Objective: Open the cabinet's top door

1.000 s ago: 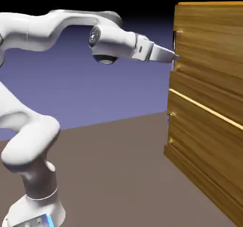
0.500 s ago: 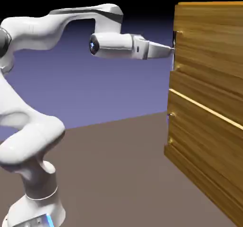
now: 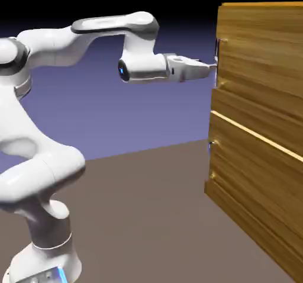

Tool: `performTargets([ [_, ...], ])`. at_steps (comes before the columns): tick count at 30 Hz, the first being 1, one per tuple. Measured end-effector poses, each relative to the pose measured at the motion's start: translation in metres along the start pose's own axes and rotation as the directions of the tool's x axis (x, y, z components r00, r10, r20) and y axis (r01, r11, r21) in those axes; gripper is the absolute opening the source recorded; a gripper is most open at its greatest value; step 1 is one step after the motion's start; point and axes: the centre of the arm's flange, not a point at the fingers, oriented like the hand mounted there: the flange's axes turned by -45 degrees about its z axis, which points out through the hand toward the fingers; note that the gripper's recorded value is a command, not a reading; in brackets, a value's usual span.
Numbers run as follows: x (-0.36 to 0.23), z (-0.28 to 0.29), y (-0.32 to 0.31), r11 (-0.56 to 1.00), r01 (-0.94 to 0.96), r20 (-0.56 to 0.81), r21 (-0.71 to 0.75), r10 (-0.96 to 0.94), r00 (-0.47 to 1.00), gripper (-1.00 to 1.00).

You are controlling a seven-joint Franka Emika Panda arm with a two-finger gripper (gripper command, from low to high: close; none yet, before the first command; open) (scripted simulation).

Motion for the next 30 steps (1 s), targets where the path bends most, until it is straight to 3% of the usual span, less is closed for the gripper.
performTargets([
  [3,0.0,0.026,0.0,1.0,-0.002,0.0,0.0,0.002,1.0,0.0],
  [4,0.0,0.032,0.001,1.0,-0.003,0.0,0.001,0.003,1.0,-1.0],
  [30,0.0,-0.131,0.089,0.928,-0.001,-0.001,0.372,0.001,1.0,-1.0],
])
